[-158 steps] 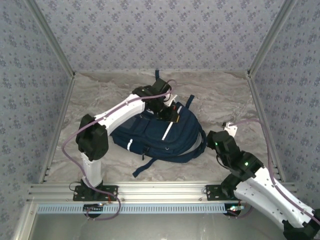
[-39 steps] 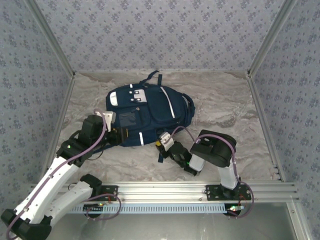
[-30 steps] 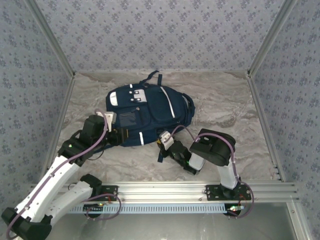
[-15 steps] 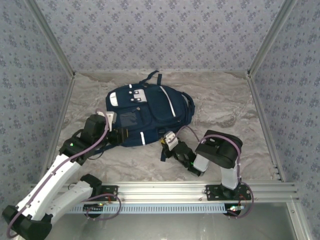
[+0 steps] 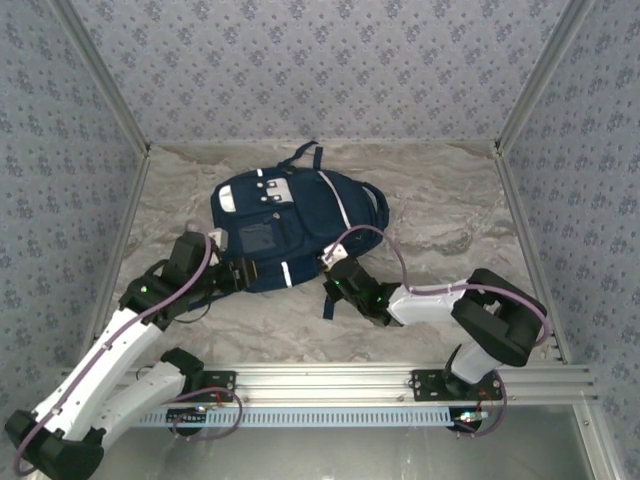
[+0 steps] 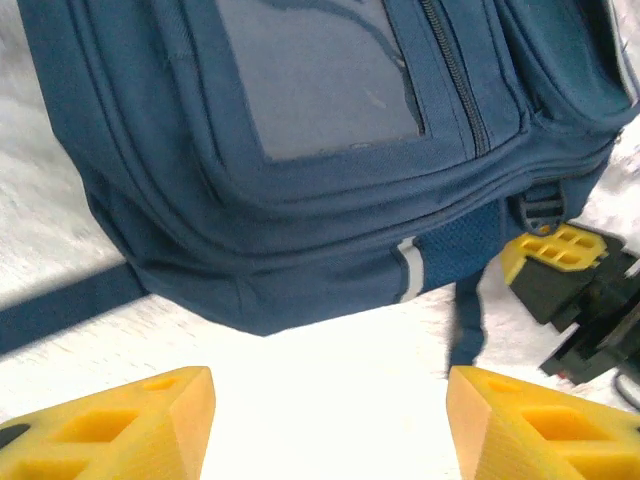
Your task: Pack books, pencil case, and school supplies into a backpack
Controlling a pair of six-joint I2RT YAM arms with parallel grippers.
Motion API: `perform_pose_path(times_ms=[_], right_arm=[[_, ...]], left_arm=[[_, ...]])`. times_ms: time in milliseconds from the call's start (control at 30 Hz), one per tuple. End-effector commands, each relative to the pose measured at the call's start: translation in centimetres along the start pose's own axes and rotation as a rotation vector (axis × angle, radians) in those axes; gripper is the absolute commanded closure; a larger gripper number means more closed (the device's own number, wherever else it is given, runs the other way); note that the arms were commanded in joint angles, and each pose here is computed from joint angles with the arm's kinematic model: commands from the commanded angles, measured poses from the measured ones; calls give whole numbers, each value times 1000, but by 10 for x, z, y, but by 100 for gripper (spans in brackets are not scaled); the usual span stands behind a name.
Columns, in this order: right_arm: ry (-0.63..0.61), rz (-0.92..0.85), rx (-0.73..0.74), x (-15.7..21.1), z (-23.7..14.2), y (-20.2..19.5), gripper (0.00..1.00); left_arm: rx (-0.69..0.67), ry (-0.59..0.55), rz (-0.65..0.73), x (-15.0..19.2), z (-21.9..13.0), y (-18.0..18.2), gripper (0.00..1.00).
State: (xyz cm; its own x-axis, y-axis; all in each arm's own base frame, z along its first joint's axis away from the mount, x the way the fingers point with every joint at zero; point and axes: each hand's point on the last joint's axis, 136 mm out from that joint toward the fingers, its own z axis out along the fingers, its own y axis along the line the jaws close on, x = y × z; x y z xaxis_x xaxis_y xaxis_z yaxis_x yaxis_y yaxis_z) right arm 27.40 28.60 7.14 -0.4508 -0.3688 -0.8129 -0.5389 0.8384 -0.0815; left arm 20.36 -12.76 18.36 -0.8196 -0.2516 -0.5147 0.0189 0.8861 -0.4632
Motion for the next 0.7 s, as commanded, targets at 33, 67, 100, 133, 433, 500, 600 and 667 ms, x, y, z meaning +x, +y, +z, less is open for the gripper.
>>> perform_pose_path(times_ms=[33,67,100,133,433,500,600,667], right_arm=[[70,33,3,6,-10,-1,100],[68,44,-13,4,-12,2,100],[64,49,-29,1,-13,6,100],[66,46,-50,0,-15,11,100],[53,44,-100,-18,-26,28,100],[59,43,-117,-18,-25,31,100],[71,33,-131,-17,-25,35,100],[81,30,-135,-14,-25,35,100]], left_arm=[[92,70,-335,29,17,-1,36],[97,74,-405,34,24,2,33],[107,74,-453,37,28,4,31],[126,70,-501,39,34,4,30],[168,-47,-695,32,66,20,26],[174,-67,-709,30,73,22,25],[179,-93,-706,24,79,22,26],[166,-94,-710,23,84,24,27]])
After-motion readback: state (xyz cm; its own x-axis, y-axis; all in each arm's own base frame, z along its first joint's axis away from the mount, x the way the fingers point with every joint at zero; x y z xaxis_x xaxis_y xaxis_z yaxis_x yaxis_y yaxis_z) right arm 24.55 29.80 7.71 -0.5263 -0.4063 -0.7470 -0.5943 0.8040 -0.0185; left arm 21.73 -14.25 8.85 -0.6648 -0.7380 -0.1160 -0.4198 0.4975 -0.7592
